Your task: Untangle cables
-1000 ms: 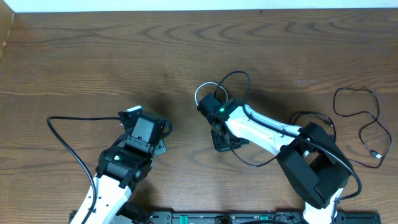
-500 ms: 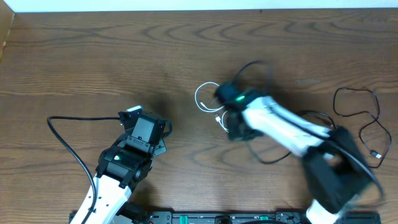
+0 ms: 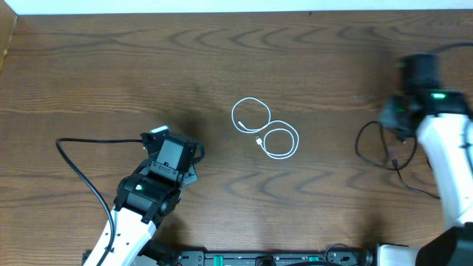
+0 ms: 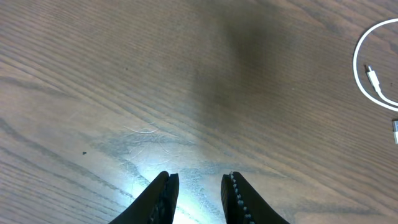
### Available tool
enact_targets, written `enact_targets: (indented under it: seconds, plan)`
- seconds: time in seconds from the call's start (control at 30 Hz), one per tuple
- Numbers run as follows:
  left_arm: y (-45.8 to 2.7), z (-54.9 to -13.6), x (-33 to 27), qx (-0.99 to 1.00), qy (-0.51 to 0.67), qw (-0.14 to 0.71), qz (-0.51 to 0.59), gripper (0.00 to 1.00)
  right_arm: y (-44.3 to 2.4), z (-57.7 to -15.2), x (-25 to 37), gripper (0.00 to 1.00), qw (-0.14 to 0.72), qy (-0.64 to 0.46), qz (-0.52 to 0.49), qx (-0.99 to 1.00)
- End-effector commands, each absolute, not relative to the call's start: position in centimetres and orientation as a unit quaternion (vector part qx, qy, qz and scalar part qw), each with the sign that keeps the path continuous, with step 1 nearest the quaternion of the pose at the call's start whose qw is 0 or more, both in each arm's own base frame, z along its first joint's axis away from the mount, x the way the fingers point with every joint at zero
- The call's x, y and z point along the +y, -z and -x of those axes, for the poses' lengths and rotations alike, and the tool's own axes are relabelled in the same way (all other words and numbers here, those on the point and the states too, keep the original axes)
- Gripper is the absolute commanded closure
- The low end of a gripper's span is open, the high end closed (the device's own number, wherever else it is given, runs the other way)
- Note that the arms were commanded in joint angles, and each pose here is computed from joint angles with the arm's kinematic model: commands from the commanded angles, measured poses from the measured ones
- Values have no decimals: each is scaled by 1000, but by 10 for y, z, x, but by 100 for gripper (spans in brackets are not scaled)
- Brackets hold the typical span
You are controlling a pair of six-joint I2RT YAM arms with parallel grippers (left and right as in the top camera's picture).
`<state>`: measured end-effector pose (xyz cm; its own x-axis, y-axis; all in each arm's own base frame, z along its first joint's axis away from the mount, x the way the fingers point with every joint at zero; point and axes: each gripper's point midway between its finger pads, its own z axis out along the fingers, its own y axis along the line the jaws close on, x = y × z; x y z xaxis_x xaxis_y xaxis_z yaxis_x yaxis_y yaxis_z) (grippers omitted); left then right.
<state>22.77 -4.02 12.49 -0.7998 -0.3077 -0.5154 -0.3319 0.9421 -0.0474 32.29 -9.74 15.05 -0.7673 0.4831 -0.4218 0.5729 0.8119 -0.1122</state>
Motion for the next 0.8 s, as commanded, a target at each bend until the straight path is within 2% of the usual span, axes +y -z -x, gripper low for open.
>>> enact_targets:
  seconds: [0.0, 0.13, 0.2, 0.3, 0.33, 0.37, 0.43, 0.6, 0.77]
  plan:
    - [-128, -229, -35, 945, -32, 273, 176, 71, -159, -304, -160, 99, 196, 156, -353, 901]
    - [-128, -229, -36, 945, -31, 272, 176, 71, -160, -289, -200, 99, 206, 136, -424, 871]
    - [-128, -229, -36, 945, -31, 272, 176, 71, -159, -287, -207, 93, 211, 117, -439, 865]
    - [-128, -229, -36, 945, -31, 273, 176, 71, -159, -291, -208, 60, 223, 76, -446, 863]
    - [-128, -229, -36, 945, -31, 272, 176, 71, -159, -298, -202, 52, 230, 51, -435, 869]
    - [-128, -229, -36, 945, -31, 273, 176, 71, -160, -304, -196, 48, 237, 30, -422, 875]
    - [-128, -229, -36, 945, -31, 273, 176, 71, -163, -319, -178, 45, 252, -19, -382, 889]
    - [-128, -229, -36, 945, -31, 273, 176, 71, -171, -348, -127, 45, 275, -104, -280, 914]
    - [-128, -229, -36, 945, -31, 273, 176, 71, -173, -365, -61, 43, 271, -140, -160, 939]
